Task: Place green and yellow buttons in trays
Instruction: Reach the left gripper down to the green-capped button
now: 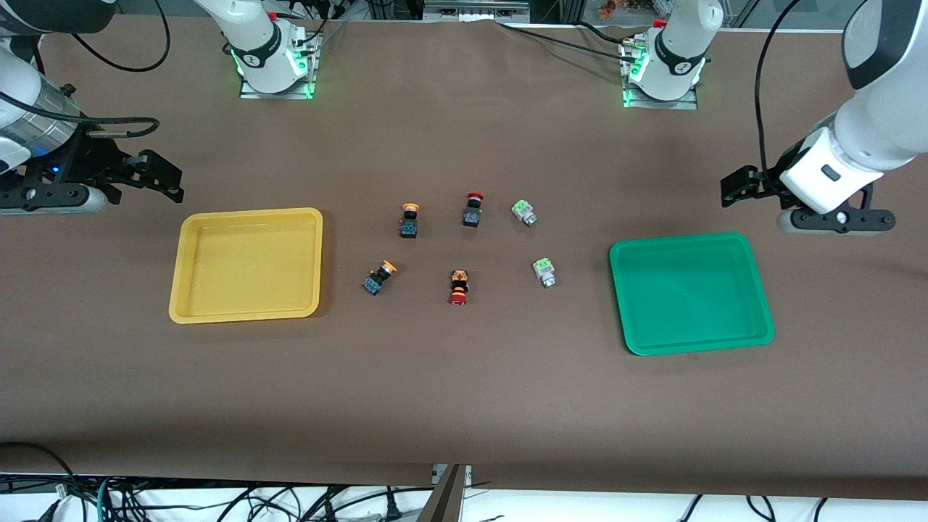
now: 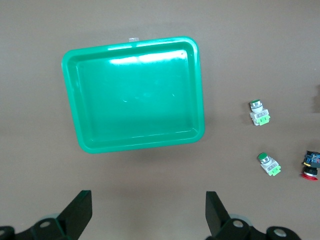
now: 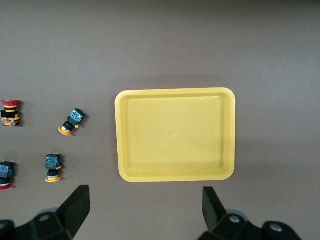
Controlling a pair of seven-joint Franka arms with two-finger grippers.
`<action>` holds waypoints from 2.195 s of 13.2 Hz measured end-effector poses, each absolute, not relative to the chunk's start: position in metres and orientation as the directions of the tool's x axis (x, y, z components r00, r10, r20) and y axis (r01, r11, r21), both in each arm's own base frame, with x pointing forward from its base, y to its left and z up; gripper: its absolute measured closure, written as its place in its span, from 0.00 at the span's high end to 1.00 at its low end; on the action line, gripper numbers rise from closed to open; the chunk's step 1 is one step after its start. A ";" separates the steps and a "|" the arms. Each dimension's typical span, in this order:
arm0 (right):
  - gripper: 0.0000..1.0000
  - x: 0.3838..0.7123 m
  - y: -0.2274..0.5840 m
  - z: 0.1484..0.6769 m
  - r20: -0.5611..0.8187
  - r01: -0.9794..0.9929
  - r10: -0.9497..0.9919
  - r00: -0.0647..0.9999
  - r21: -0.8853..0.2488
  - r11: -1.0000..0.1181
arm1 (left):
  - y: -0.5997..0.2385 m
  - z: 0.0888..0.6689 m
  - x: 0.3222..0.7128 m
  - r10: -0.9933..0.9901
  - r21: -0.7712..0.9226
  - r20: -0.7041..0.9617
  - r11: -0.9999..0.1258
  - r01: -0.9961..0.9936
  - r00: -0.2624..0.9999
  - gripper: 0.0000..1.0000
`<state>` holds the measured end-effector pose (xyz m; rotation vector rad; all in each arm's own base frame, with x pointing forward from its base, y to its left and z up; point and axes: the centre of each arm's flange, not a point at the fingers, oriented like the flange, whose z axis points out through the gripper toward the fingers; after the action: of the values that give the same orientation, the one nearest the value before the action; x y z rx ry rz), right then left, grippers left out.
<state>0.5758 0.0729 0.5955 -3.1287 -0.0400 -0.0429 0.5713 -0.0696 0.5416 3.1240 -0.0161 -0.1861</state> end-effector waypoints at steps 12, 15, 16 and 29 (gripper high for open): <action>1.00 0.575 0.075 0.597 0.030 0.029 0.029 0.999 -0.012 -0.999 | -0.261 0.380 0.582 0.172 0.040 -0.089 -0.983 0.176 0.981 1.00; 1.00 0.575 0.076 0.597 0.031 0.031 0.031 0.999 -0.013 -0.999 | -0.275 0.351 0.576 0.240 0.044 -0.087 -0.969 0.245 0.967 1.00; 1.00 0.575 0.076 0.597 0.032 0.032 0.031 0.999 -0.013 -0.999 | -0.279 0.338 0.570 0.260 0.047 -0.080 -0.963 0.264 0.962 1.00; 1.00 0.586 0.074 0.590 0.067 0.026 0.025 0.997 -0.019 -0.999 | -0.359 0.218 0.484 0.525 -0.041 -0.064 -0.851 0.523 0.849 1.00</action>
<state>0.5865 0.0738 0.5901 -3.1197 -0.0393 -0.1041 0.4842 -0.3591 0.2177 3.0419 0.8624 -0.1152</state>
